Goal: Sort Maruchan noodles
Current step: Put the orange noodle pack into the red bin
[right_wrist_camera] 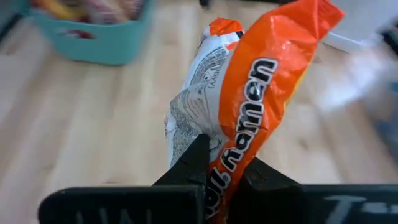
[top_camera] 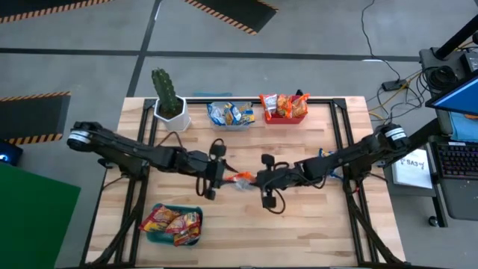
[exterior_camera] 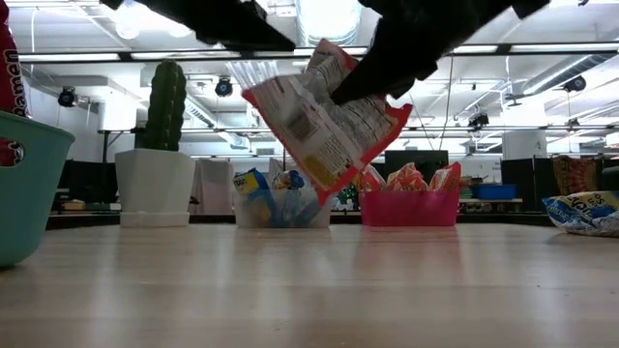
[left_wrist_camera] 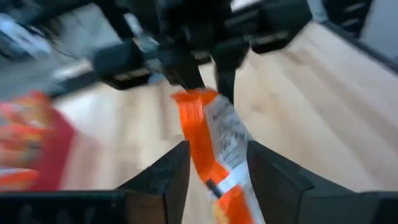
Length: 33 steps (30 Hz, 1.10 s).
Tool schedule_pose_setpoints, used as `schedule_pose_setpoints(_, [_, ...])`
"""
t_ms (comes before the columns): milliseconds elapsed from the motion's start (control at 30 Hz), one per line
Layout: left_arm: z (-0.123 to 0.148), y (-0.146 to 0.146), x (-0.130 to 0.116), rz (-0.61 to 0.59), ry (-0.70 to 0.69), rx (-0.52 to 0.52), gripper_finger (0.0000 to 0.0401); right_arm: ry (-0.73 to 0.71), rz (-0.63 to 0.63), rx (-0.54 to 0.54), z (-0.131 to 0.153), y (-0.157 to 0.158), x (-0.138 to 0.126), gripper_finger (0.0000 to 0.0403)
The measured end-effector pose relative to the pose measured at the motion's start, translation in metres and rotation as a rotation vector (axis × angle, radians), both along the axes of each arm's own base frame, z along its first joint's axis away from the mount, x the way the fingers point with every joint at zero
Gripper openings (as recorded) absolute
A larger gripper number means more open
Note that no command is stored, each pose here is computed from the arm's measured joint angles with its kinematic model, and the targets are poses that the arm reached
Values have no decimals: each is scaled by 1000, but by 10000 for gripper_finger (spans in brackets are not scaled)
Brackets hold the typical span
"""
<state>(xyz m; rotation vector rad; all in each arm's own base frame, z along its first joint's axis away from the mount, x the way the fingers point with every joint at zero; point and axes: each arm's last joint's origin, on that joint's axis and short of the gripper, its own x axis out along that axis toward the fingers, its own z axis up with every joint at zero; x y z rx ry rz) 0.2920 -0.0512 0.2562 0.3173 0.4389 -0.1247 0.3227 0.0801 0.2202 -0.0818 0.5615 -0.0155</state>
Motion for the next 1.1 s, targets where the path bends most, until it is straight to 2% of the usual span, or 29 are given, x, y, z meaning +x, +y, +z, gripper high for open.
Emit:
schedule_pose_setpoints(133, [23, 7, -13, 71, -95, 122, 148, 68, -172, -32, 20, -13, 3, 14])
schedule_pose_setpoints(300, [43, 16, -25, 235, -183, 237, 144, 197, -361, -62, 61, -40, 4, 14])
schedule_pose_setpoints(467, [52, 21, -34, 348, -203, 279, 141, 299, -516, -46, 115, -76, -6, 13])
schedule_pose_setpoints(667, [41, 22, -39, 347, -117, 284, 141, 340, -759, 61, 170, -130, -34, 13])
schedule_pose_setpoints(800, [36, 23, -40, 341, -78, 298, 141, 319, -883, 223, 191, -177, -55, 13])
schedule_pose_setpoints(933, [35, 23, -41, 339, -61, 303, 141, 289, -952, 422, 194, -224, -74, 13])
schedule_pose_setpoints(1100, [35, 23, -41, 339, -60, 303, 141, 321, -1044, 529, 175, -266, -87, 13])
